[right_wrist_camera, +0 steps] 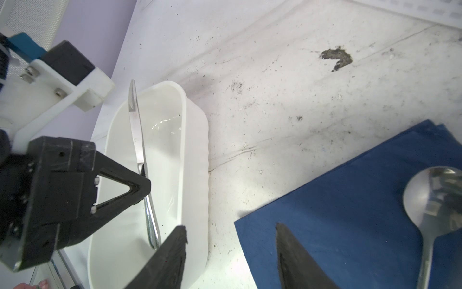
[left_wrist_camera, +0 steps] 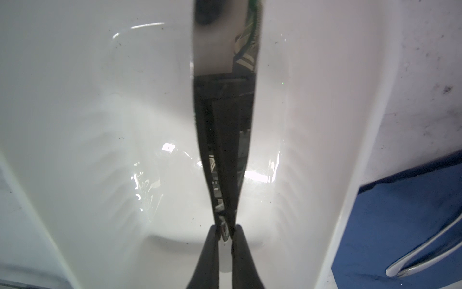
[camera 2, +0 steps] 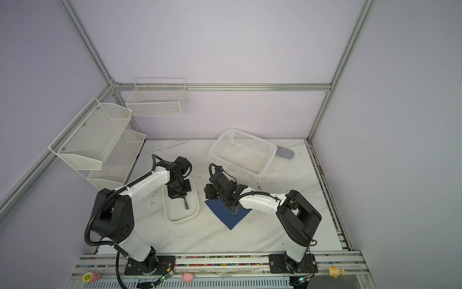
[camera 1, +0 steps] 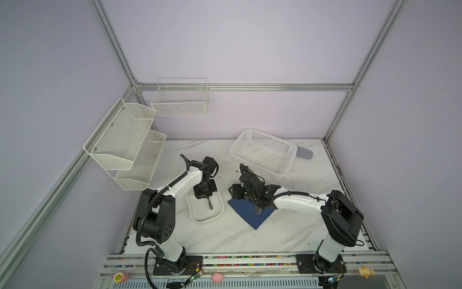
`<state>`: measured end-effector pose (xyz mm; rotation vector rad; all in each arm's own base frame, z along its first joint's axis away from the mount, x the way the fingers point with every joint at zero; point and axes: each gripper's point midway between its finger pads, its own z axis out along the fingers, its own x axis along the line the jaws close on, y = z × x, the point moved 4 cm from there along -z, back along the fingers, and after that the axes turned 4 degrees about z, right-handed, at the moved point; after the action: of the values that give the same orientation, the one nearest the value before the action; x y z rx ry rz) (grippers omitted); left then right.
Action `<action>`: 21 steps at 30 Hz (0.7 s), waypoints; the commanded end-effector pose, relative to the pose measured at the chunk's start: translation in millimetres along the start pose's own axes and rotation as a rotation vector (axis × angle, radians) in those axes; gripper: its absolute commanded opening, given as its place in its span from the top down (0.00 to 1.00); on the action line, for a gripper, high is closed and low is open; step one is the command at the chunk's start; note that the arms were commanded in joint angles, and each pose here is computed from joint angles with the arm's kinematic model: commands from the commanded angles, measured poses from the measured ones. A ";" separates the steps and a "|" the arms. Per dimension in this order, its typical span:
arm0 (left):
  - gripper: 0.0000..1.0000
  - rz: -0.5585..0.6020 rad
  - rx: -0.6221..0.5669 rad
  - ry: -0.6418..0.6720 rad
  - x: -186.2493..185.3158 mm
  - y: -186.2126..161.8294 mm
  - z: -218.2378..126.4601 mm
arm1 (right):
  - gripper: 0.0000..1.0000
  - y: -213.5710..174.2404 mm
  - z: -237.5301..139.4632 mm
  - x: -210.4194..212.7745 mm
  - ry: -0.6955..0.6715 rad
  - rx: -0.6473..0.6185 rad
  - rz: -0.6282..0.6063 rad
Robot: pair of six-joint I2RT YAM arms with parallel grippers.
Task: Place the utensils on the paper napkin and roll it up
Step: 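Lift the silver knife out of the white tub with the left gripper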
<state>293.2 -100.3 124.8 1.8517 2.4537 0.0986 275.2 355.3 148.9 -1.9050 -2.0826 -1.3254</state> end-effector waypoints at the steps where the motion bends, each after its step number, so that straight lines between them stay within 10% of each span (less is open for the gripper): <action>1: 0.92 0.018 -0.084 -0.047 -8.8 20.1 -28.4 | 0.41 5.6 -9.4 0.1 0.000 -0.028 -0.008; 21: 0.92 0.071 -0.062 -0.102 -16.7 18.4 -43.0 | 0.41 13.6 -18.6 0.5 -0.009 -0.070 -0.007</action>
<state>296.8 -105.4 136.8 1.9016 2.3887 0.0682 276.6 351.1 160.3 -1.9183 -2.0733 -1.3736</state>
